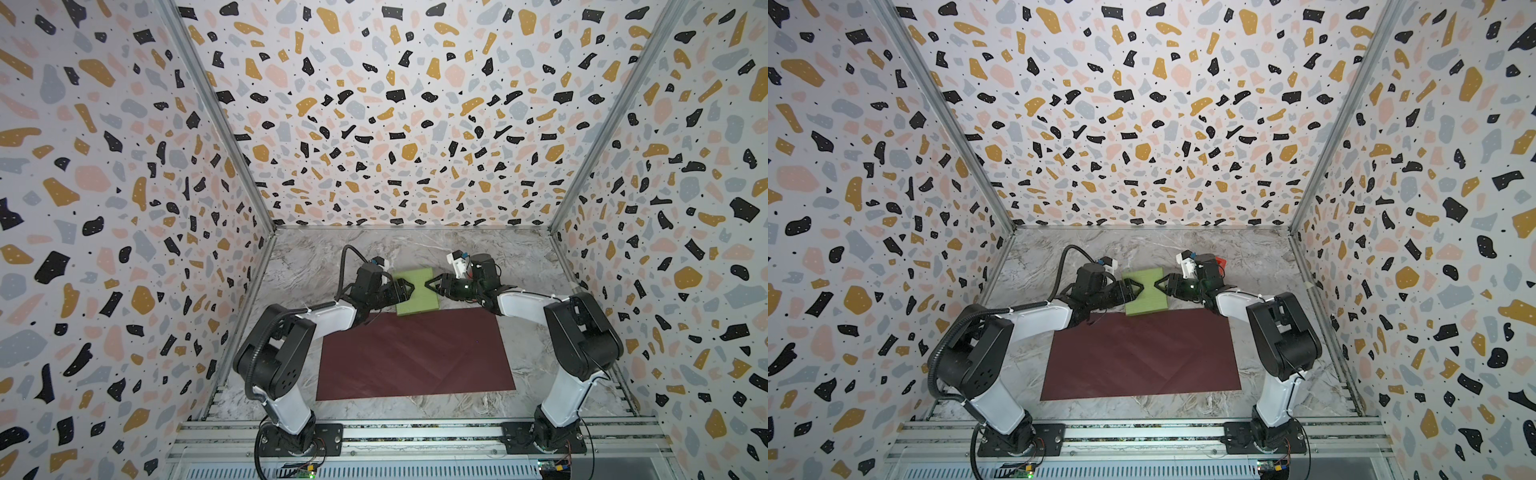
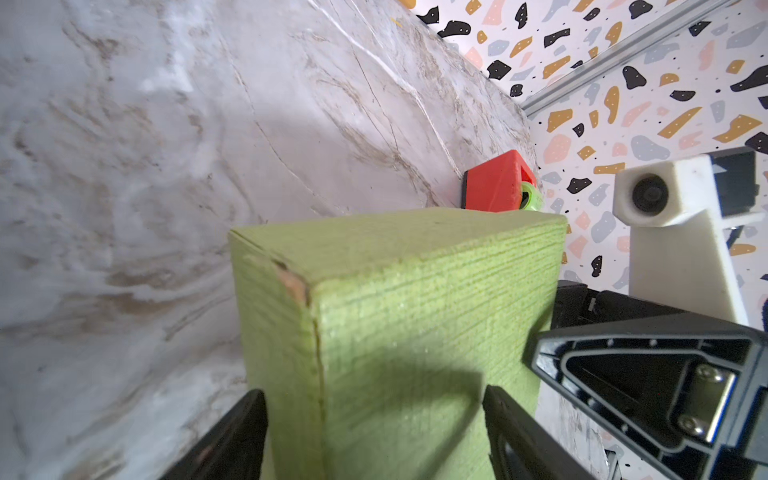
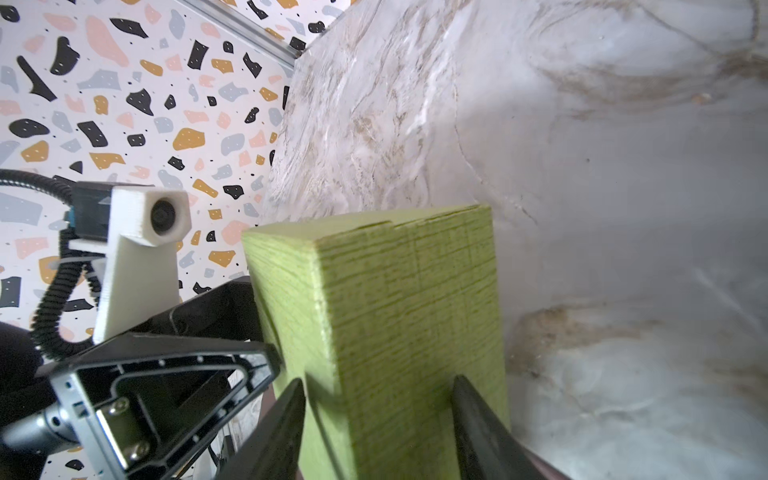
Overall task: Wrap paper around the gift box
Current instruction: 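Grasp the green box between both grippers and lift it, then carry the green box with both grippers and lower it onto the maroon paper center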
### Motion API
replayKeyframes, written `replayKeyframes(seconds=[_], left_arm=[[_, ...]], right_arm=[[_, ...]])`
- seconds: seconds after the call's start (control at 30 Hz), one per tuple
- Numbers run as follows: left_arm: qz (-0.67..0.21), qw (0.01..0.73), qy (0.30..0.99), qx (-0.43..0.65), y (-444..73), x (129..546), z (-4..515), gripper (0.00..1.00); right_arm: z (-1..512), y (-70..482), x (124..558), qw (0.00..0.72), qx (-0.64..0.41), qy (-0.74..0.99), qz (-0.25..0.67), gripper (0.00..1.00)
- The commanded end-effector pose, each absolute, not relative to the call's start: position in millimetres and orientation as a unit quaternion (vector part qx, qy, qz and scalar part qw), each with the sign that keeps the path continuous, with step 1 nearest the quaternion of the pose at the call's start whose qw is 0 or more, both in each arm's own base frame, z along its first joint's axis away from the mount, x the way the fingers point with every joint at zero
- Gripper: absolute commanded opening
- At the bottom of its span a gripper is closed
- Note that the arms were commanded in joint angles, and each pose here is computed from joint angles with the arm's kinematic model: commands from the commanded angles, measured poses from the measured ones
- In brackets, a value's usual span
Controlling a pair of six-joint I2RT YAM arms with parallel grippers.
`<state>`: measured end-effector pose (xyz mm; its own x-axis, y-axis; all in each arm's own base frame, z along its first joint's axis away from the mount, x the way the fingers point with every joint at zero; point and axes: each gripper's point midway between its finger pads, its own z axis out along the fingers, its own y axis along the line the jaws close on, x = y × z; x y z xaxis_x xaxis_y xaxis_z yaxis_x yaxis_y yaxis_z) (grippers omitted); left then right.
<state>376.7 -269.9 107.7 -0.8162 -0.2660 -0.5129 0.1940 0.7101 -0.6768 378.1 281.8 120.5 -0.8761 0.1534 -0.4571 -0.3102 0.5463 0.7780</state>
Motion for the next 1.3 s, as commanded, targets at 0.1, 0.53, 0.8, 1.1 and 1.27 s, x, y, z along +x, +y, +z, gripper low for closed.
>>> replayKeyframes(seconds=[0.1,0.53,0.8,1.1,1.27], left_arm=[[-0.472,0.294,0.830,0.047,-319.1,334.0,152.3,0.79],[-0.484,0.260,0.833,0.067,-328.1,273.5,165.8,0.79],[-0.447,0.240,0.858,0.076,-305.0,250.2,144.1,0.80],[-0.440,0.235,0.864,0.073,-297.1,242.7,134.8,0.80],[-0.440,0.226,0.867,0.062,-291.5,235.9,123.5,0.80]], right_arm=[[150.4,309.5,327.7,0.230,-0.089,0.811,0.531,0.54],[153.6,306.5,268.0,0.197,-0.080,0.818,0.534,0.53],[127.0,307.1,228.0,0.163,-0.068,0.833,0.524,0.53],[114.0,296.5,218.3,0.164,-0.067,0.848,0.499,0.55],[110.2,292.4,224.3,0.169,-0.079,0.856,0.483,0.60]])
